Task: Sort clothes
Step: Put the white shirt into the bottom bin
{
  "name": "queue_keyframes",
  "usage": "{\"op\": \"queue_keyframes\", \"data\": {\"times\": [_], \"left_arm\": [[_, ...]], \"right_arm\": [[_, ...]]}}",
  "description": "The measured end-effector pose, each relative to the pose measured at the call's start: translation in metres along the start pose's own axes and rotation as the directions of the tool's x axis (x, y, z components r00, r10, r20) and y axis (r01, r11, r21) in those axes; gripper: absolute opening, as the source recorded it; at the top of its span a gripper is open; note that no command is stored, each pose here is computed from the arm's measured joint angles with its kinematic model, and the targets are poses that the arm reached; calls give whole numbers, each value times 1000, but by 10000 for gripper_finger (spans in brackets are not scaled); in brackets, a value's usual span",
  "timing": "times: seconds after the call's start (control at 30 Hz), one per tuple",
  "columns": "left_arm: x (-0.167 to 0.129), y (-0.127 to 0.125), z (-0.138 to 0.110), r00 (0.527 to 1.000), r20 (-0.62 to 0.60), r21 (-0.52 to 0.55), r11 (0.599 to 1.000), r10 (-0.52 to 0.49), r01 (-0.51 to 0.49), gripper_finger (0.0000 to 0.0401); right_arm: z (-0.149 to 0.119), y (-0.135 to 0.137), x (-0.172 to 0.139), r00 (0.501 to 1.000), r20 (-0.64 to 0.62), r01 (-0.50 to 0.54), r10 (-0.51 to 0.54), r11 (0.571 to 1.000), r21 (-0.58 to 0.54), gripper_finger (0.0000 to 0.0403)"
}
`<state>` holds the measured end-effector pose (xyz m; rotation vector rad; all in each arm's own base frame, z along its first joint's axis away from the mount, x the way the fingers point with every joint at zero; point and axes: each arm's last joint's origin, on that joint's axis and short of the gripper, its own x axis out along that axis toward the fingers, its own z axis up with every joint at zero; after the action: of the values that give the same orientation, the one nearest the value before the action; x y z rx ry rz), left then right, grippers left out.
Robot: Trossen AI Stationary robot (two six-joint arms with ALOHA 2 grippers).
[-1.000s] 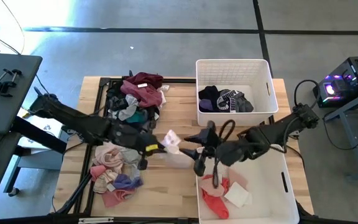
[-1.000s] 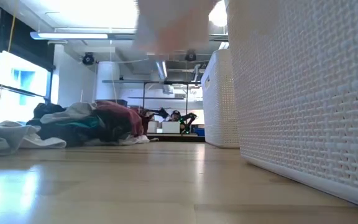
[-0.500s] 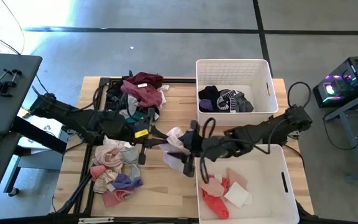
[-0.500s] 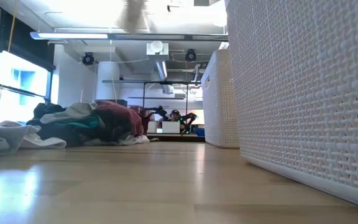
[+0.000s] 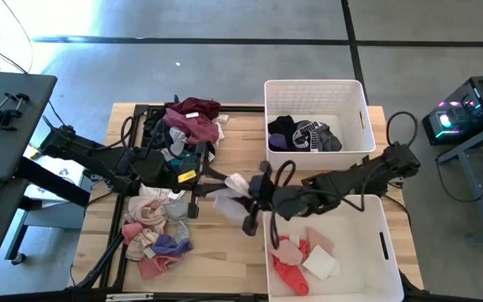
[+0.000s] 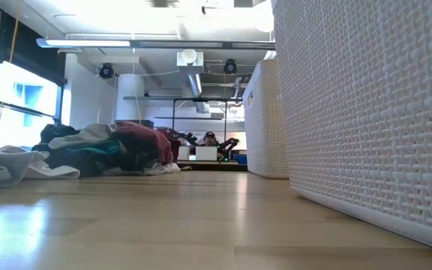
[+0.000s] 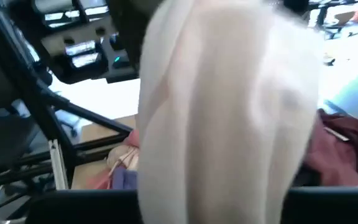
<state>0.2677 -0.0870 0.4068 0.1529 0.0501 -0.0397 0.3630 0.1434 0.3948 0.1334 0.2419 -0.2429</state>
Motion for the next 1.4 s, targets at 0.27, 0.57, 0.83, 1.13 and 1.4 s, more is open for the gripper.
{"op": "queue_keyframes", "data": {"times": [0.27,0.57,0.83,1.13,1.4], "left_arm": [[0,0,-1,1000,-17,0,1000,0,0,103],[-10,2,-14,984,-176,-46,999,-16,8,113],[-23,3,-38,900,-436,-73,997,-8,-27,113],[-24,7,-77,772,-634,-104,987,32,-126,113],[-19,11,-87,782,-622,-143,976,40,-164,113]], "right_arm": [[14,-3,-21,997,55,55,-55,998,-11,7],[19,-1,-62,983,78,167,-164,986,-31,2],[26,5,-103,973,131,192,-190,981,-8,1],[2,5,-129,994,-76,85,-76,990,111,1],[-50,-1,-129,813,-582,206,19,925,319,1]]}}
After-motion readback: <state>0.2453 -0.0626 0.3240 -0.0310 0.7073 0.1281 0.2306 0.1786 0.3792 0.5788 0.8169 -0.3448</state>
